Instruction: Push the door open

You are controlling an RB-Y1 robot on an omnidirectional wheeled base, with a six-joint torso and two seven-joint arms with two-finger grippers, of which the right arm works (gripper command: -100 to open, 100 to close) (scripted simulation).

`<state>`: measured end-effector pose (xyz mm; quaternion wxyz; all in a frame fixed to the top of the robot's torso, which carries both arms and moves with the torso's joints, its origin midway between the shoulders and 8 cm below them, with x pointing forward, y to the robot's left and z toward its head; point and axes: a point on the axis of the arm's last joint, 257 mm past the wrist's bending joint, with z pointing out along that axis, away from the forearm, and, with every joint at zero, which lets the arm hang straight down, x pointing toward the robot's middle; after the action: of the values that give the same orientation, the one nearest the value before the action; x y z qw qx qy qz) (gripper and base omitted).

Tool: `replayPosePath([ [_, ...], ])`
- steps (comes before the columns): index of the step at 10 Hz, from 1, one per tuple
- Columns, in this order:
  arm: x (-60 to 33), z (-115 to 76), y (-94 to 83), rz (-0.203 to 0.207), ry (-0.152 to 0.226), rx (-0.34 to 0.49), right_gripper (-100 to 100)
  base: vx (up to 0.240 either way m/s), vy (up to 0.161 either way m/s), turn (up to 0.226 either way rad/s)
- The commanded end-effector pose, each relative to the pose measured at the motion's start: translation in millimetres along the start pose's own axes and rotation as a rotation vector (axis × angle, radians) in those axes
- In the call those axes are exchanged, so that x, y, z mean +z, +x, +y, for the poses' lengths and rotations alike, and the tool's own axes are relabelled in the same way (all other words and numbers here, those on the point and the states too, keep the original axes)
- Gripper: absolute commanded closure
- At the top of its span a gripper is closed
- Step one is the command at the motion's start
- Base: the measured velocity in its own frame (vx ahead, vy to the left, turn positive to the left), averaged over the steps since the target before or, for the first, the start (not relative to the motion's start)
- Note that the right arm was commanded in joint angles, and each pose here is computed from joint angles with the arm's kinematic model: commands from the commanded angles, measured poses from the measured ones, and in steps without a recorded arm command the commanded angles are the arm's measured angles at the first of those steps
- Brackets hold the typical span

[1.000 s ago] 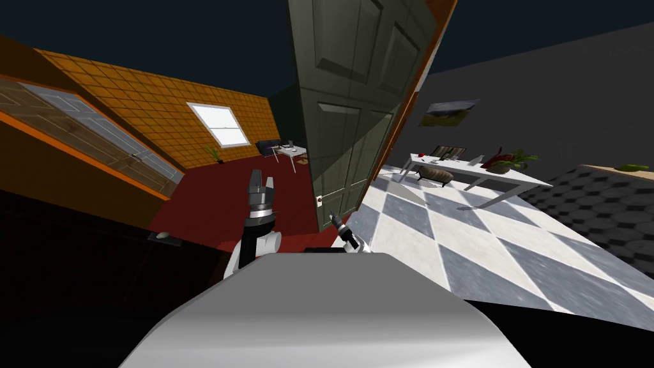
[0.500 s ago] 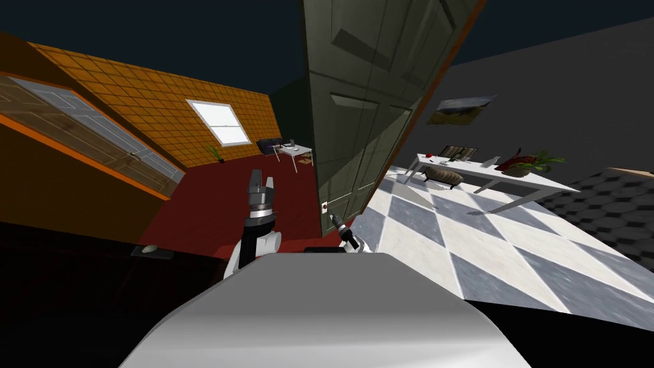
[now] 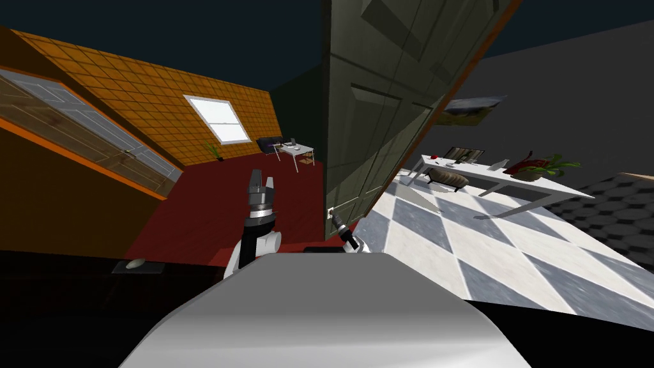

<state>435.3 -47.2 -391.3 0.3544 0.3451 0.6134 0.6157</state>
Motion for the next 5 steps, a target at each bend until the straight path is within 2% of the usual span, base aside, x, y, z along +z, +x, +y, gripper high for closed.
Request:
replayPosePath([
  [1, -0.1, -0.7, -0.1, 0.0, 0.002, 0.0, 100, -0.03, -0.026, 0.026],
  [5, -0.1, -0.7, -0.1, 0.0, 0.002, 0.0, 100, -0.01, -0.008, 0.0],
])
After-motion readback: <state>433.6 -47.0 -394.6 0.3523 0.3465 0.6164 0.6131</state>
